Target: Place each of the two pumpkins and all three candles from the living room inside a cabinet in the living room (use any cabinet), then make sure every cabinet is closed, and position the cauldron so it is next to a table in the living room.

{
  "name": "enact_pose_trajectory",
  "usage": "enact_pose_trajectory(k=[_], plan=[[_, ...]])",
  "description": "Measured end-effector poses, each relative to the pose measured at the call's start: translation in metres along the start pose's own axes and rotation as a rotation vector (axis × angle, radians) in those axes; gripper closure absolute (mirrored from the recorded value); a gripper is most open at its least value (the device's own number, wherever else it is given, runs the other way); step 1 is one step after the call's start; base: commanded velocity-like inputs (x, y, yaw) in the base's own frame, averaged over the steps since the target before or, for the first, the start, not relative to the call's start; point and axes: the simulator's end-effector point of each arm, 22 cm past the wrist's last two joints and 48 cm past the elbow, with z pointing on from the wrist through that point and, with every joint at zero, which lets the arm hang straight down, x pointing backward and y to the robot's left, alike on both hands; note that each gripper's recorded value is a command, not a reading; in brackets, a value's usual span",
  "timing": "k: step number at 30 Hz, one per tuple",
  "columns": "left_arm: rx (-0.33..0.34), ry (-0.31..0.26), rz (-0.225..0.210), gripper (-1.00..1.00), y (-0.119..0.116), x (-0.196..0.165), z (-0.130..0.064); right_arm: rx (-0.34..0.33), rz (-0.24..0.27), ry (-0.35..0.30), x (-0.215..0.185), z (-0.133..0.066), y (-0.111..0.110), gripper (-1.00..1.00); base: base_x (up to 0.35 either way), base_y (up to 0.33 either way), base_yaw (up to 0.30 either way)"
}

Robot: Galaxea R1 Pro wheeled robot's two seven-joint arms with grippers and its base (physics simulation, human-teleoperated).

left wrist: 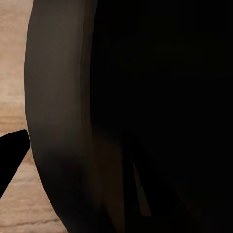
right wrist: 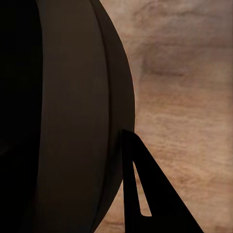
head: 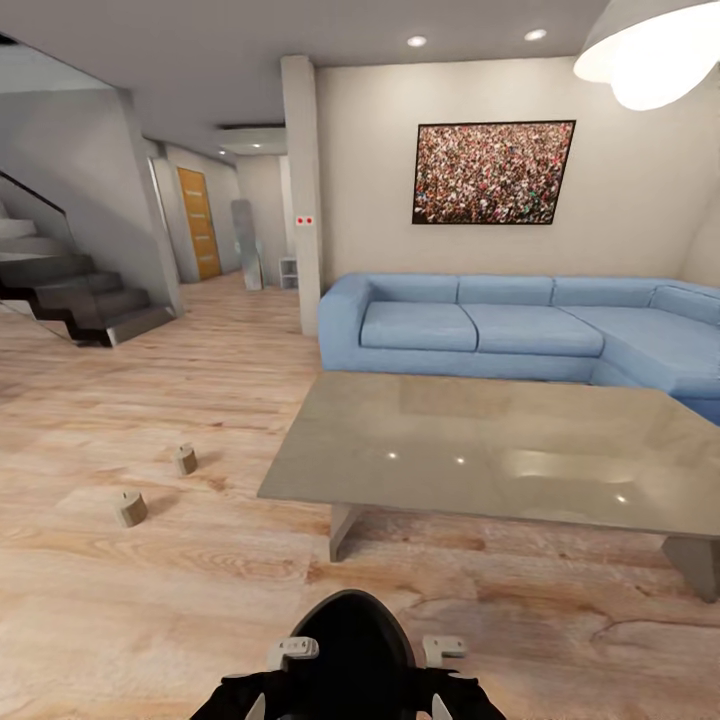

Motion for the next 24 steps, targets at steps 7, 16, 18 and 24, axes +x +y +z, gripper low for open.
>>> enact_pose_trajectory(k=[7, 16, 18, 24], plan=[[0.000, 0.002, -0.002, 1.00, 0.003, 0.011, 0.012, 0.000, 0.000, 0.001, 0.011, 0.012, -0.002, 1.00, 0.000, 0.000, -0.001], [0.000, 0.002, -0.002, 1.00, 0.008, 0.025, 0.027, 0.000, -0.001, 0.002, 0.026, 0.027, -0.005, 1.00, 0.000, 0.000, 0.000], [0.000, 0.001, -0.002, 1.00, 0.009, 0.028, 0.030, 0.000, -0.001, 0.001, 0.029, 0.030, -0.006, 1.00, 0.000, 0.000, 0.000], [0.001, 0.000, -0.002, 1.00, 0.010, 0.033, 0.035, 0.000, -0.002, 0.000, 0.033, 0.035, -0.007, 1.00, 0.000, 0.000, 0.000]])
